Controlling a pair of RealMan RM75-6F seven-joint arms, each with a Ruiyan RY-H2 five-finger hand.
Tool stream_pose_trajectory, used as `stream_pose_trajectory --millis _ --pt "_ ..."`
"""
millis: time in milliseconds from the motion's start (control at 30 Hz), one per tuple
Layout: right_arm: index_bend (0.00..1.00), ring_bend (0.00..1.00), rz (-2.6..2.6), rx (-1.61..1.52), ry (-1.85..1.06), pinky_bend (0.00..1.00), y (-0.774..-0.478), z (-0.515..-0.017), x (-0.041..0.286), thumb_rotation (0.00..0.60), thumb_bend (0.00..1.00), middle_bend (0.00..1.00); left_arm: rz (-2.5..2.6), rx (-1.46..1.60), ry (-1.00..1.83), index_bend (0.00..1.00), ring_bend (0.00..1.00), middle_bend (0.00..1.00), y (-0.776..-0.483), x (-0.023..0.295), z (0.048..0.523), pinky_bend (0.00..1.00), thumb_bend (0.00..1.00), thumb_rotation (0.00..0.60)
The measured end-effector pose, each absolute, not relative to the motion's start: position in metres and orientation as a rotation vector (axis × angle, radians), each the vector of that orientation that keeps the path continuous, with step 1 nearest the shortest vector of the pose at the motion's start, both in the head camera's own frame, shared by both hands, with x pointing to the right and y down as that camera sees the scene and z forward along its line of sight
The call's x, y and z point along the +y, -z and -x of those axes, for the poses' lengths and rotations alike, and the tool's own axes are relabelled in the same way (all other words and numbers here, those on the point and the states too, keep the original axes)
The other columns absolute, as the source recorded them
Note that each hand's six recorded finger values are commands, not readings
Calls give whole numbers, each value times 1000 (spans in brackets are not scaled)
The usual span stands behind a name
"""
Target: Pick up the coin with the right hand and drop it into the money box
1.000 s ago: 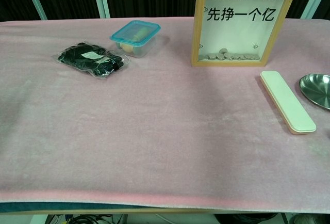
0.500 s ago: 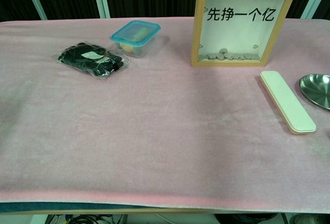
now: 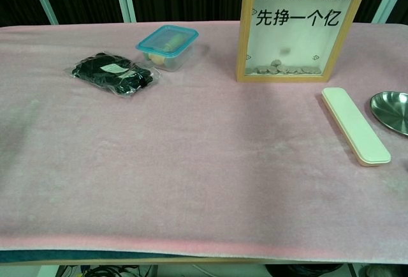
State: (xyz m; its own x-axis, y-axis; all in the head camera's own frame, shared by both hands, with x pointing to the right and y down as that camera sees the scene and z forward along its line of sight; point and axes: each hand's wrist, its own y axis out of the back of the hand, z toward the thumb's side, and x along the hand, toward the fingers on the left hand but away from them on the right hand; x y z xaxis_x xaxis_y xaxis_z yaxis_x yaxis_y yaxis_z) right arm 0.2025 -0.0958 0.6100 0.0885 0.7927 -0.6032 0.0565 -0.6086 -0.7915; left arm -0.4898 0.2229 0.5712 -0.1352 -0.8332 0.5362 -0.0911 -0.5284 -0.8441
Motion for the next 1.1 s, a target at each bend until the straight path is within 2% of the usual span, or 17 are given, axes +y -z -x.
stream_pose_trajectory --millis 167,333,433,467,533,567,700,800,967,1100 --pt "254 984 1768 -826 -1570 1000 -608 -202 -95 600 398 922 1578 1042 1724 100 32 38 -572 223 490 0 403 600" --pt "246 967 1789 -854 -1545 1000 -599 -200 -97 600 365 904 1579 1044 1724 100 32 38 -571 223 490 0 403 600" --pt "246 910 1807 -888 -1518 999 -588 -201 -95 600 338 833 1582 1041 1722 100 31 38 -571 223 489 0 403 600" --pt "246 863 1813 -896 -1512 984 -585 -202 -93 600 323 781 1583 1041 1721 100 31 38 -571 223 489 0 403 600" --pt "246 780 1830 -908 -1502 932 -578 -206 -85 600 306 692 1587 1041 1718 100 32 38 -571 223 489 0 403 600" --pt "246 717 1838 -908 -1501 872 -575 -208 -80 600 295 623 1588 1039 1718 100 32 38 -571 224 488 0 403 600" --pt "246 512 1859 -882 -1515 614 -564 -227 -42 600 261 410 1595 1026 1714 100 32 38 -571 226 487 0 403 600" --pt "246 411 1831 -871 -1538 496 -559 -249 -4 600 238 311 1592 1026 1705 100 32 38 -570 226 486 0 403 600" --pt "246 338 1669 -903 -1566 385 -549 -303 49 600 215 229 1584 1035 1690 100 32 38 -568 224 486 0 403 600" --pt "245 308 1565 -904 -1569 356 -547 -342 105 600 199 194 1577 1044 1664 100 32 38 -565 223 484 0 403 600"
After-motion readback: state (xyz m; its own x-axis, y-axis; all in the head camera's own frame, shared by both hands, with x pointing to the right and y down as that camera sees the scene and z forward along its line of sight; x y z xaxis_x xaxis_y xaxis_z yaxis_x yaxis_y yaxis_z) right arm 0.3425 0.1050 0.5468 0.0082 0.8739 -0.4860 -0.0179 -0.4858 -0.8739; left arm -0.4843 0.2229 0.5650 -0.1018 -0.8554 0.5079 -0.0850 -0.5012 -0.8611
